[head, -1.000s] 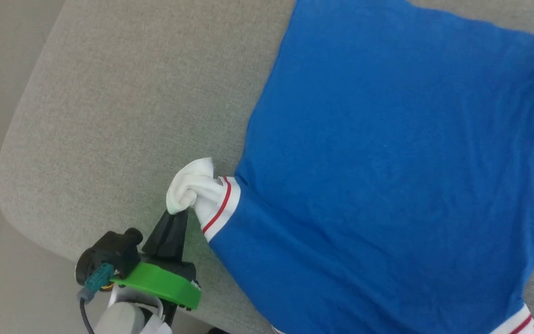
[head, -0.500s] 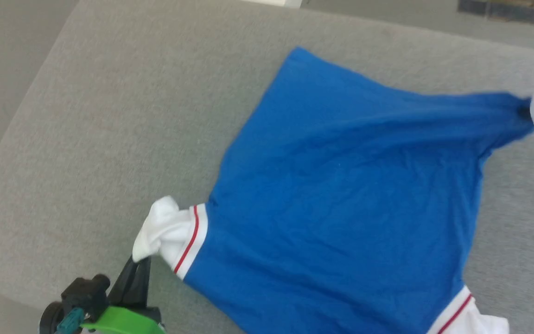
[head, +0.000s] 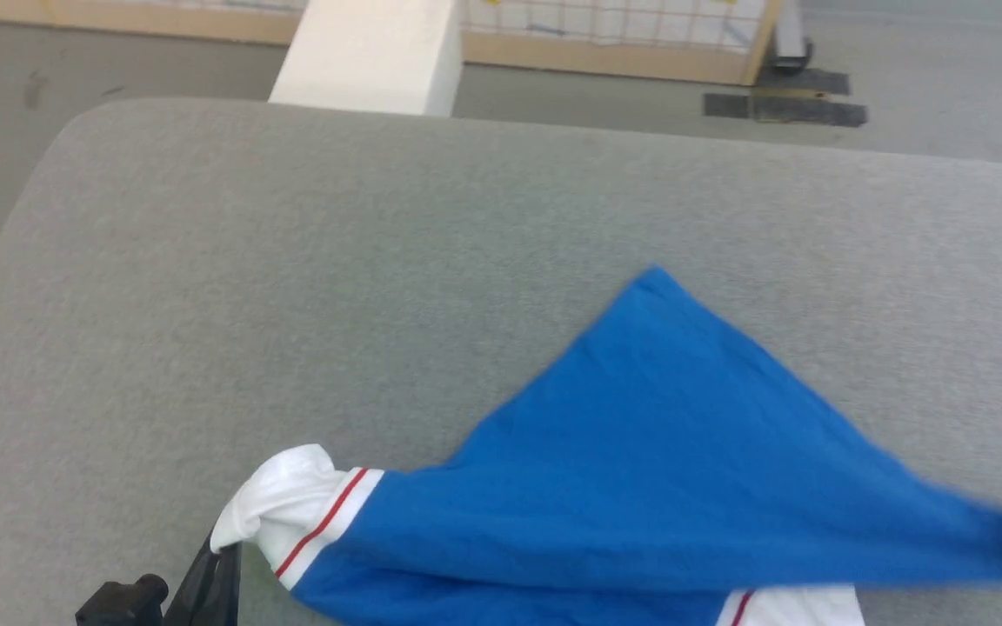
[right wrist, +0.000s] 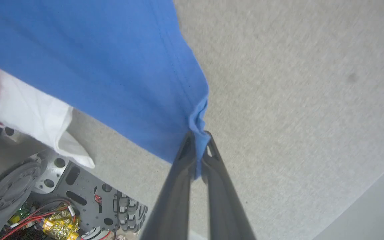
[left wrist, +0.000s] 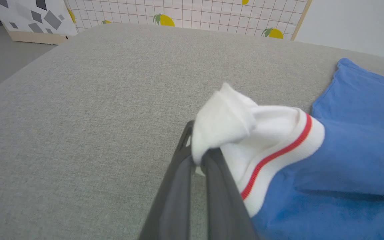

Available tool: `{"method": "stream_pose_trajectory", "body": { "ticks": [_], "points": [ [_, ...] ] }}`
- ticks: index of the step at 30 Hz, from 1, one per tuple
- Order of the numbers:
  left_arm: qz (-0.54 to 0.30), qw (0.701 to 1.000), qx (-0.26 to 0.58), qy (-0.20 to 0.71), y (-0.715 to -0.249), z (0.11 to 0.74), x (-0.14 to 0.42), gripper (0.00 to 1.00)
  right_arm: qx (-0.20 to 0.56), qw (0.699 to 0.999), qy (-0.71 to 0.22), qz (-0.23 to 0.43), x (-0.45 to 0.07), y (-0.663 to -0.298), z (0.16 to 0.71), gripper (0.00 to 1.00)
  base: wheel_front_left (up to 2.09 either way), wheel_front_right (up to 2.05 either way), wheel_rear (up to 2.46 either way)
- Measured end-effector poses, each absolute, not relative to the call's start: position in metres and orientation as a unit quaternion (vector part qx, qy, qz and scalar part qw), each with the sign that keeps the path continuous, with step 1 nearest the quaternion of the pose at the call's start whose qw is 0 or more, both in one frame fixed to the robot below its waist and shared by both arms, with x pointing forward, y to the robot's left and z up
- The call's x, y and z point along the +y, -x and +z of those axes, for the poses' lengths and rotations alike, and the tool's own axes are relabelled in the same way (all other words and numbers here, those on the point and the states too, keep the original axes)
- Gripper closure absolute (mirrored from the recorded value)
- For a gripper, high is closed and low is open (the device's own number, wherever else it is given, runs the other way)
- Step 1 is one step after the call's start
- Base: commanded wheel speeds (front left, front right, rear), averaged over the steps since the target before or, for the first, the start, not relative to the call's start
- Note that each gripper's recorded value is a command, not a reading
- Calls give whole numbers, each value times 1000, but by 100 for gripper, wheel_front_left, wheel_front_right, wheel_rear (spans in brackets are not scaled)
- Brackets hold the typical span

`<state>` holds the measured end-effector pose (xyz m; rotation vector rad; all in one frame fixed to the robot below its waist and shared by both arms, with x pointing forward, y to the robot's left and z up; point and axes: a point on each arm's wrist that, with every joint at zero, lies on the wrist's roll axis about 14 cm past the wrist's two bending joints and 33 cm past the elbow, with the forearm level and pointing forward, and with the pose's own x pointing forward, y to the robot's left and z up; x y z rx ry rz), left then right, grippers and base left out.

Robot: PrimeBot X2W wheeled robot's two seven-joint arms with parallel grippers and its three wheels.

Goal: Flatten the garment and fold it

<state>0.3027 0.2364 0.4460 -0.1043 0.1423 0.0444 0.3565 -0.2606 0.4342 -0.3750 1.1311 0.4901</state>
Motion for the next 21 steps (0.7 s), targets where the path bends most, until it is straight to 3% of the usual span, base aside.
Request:
{"method": "stream_pose_trajectory", "body": {
  "ticks": [6, 12, 13, 14, 21],
  "points": [
    [-3, 997, 62, 52, -312, 450, 224, 100, 604, 761, 110, 208, -281, -265, 388, 100, 0, 0, 0],
    [-6, 996, 71, 50, -311, 445, 222, 100, 630, 743, 59, 220, -260, -224, 357, 100, 0, 0, 0],
    [-6, 996, 73, 50, -310, 445, 222, 100, 624, 748, 55, 220, -257, -225, 356, 82, 0, 0, 0],
    [-6, 996, 73, 50, -310, 444, 222, 100, 617, 755, 56, 217, -257, -229, 357, 0, 0, 0, 0],
    [-7, 996, 72, 48, -309, 445, 222, 100, 505, 835, 80, 203, -260, -298, 406, 0, 0, 0, 0]
  ]
}}
